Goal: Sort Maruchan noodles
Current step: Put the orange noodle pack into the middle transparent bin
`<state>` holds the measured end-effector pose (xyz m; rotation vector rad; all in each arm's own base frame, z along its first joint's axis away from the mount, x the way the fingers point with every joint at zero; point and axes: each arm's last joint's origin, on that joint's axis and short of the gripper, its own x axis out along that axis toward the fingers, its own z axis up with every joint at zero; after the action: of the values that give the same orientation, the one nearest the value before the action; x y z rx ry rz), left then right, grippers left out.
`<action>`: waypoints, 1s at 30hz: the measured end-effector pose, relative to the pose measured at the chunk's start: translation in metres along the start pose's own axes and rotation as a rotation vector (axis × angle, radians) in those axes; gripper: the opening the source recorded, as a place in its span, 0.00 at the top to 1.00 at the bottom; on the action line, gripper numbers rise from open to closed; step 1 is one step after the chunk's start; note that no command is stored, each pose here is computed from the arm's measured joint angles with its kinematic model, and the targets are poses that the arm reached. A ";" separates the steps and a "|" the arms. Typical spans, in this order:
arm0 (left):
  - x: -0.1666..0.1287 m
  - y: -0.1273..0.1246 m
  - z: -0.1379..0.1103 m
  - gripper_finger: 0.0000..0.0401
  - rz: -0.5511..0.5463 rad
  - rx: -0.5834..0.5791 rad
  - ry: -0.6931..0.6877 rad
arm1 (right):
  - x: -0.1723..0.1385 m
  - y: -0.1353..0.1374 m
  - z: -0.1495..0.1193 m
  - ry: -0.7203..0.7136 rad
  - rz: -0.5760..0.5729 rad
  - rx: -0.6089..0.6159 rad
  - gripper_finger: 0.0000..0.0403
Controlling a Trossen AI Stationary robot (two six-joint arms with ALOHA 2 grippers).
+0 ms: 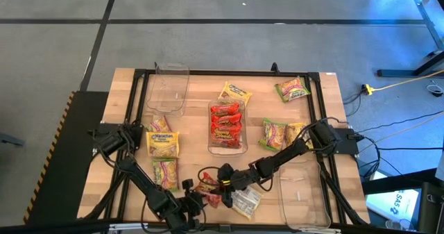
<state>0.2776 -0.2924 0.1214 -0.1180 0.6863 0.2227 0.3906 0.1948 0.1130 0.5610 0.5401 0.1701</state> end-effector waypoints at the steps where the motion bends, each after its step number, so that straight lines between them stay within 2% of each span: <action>1: -0.001 0.000 0.000 0.67 -0.011 -0.002 0.014 | 0.000 0.000 0.000 0.000 0.001 -0.011 0.77; 5: -0.007 0.000 0.007 0.67 -0.034 -0.050 0.011 | -0.006 0.005 0.006 0.011 0.004 -0.055 0.71; 9: -0.016 -0.002 0.012 0.67 -0.059 -0.063 -0.001 | -0.023 0.016 0.022 0.024 0.005 -0.114 0.72; 13: -0.021 -0.006 0.012 0.67 -0.061 -0.063 -0.040 | -0.049 0.030 0.043 0.030 0.001 -0.189 0.76; 17: -0.021 -0.006 0.016 0.67 -0.032 -0.085 -0.119 | -0.084 0.045 0.067 0.031 -0.019 -0.280 0.75; 21: -0.020 -0.005 0.021 0.67 0.010 -0.079 -0.189 | -0.127 0.052 0.089 0.006 -0.124 -0.360 0.73; 25: -0.017 -0.003 0.023 0.67 0.027 -0.085 -0.199 | -0.167 0.046 0.113 -0.046 -0.267 -0.391 0.74; 30: -0.013 0.000 0.027 0.67 0.039 -0.095 -0.205 | -0.189 0.024 0.136 -0.074 -0.457 -0.504 0.74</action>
<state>0.2844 -0.2900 0.1506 -0.1701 0.4747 0.3005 0.3023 0.0960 0.3057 -0.0529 0.5161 -0.1483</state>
